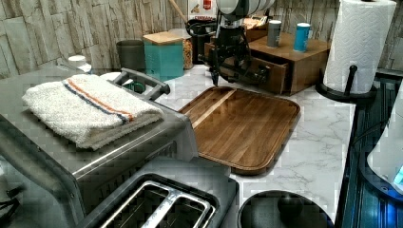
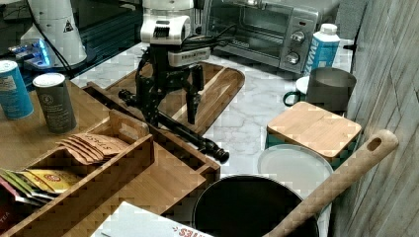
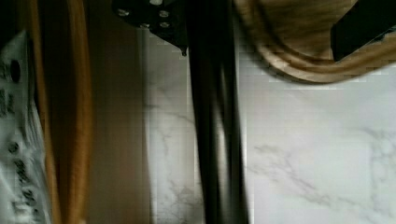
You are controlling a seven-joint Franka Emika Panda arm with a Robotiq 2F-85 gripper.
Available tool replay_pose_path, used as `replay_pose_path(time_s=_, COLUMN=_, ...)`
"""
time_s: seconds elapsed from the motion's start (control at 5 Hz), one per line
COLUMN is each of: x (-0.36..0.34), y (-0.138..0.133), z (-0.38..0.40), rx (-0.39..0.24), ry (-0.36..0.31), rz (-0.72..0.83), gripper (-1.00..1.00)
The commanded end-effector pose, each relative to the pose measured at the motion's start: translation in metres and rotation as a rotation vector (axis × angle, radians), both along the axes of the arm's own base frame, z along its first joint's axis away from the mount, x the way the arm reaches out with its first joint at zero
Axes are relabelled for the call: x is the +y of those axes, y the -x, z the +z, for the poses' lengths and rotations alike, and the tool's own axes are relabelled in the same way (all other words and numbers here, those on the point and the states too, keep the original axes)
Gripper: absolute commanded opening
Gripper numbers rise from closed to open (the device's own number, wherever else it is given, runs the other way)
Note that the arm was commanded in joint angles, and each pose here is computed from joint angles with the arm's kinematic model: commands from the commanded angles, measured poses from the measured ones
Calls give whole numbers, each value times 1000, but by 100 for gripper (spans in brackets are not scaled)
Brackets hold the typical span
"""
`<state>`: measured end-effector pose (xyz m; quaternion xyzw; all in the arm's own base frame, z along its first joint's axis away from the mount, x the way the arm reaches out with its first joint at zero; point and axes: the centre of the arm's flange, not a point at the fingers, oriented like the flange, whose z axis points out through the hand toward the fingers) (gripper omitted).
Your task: Open the drawer.
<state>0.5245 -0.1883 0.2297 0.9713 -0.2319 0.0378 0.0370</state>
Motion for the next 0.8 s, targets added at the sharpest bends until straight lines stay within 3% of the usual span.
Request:
replay_pose_path(time_s=0.2, x=215, y=-69, z=43, rx=-67, ry=-143, rz=211, gripper=100)
replay_pose_path(time_s=0.6, x=266, y=-74, z=46, rx=-127, ry=-121, rz=192, gripper=100)
replay_pose_path(time_s=0.8, x=280, y=-82, z=49, rx=-141, ry=-154, rz=185, gripper=100)
